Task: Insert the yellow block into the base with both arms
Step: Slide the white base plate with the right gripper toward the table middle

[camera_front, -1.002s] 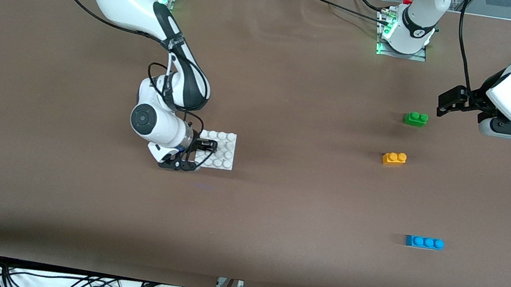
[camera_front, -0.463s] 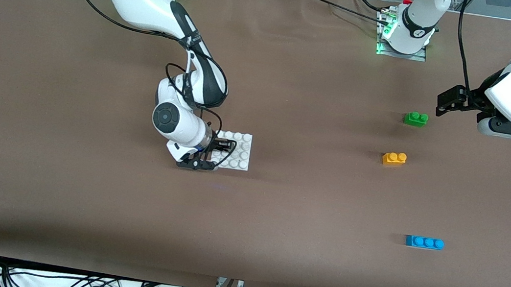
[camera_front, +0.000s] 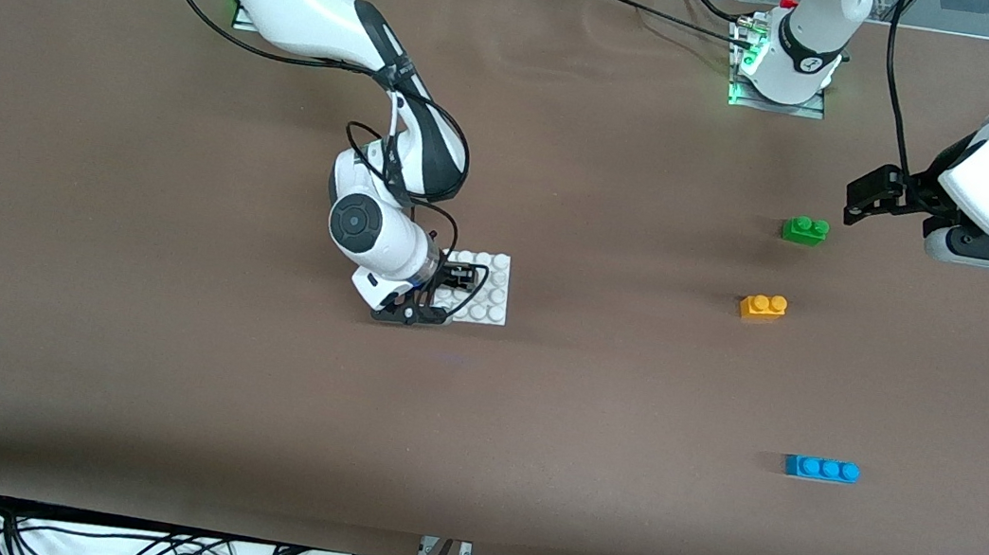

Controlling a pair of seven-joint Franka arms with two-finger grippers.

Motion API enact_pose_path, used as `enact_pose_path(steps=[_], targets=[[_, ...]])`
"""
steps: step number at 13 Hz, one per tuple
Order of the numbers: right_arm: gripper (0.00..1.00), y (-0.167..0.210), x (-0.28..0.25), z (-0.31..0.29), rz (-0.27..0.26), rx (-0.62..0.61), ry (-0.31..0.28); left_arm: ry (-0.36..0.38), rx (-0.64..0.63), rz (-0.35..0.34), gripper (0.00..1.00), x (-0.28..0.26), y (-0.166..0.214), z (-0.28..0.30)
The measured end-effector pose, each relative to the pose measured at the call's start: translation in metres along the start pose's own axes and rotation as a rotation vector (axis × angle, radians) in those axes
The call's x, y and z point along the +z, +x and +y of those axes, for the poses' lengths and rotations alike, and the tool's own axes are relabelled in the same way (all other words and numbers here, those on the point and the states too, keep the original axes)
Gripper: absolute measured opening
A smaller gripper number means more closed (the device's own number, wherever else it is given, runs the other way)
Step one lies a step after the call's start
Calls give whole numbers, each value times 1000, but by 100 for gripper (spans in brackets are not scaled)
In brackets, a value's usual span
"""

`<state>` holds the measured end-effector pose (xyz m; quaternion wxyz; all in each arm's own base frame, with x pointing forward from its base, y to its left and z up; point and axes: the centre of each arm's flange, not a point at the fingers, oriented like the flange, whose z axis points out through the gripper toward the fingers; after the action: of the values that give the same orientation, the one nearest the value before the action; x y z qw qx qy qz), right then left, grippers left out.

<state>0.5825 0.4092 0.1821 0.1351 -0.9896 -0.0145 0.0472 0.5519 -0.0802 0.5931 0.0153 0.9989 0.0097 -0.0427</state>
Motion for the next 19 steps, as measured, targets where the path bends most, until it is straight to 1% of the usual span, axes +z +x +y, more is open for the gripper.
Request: enact_pose_path(steps=[8, 12, 19], targets=[[63, -4, 11, -35, 13, 29, 20, 0, -3, 0, 100, 0, 0, -2], [63, -7, 15, -48, 42, 39, 33, 0, -3, 0, 100, 0, 0, -2], [63, -16, 24, -74, 72, 24, 52, 0, -4, 0, 100, 0, 0, -2]])
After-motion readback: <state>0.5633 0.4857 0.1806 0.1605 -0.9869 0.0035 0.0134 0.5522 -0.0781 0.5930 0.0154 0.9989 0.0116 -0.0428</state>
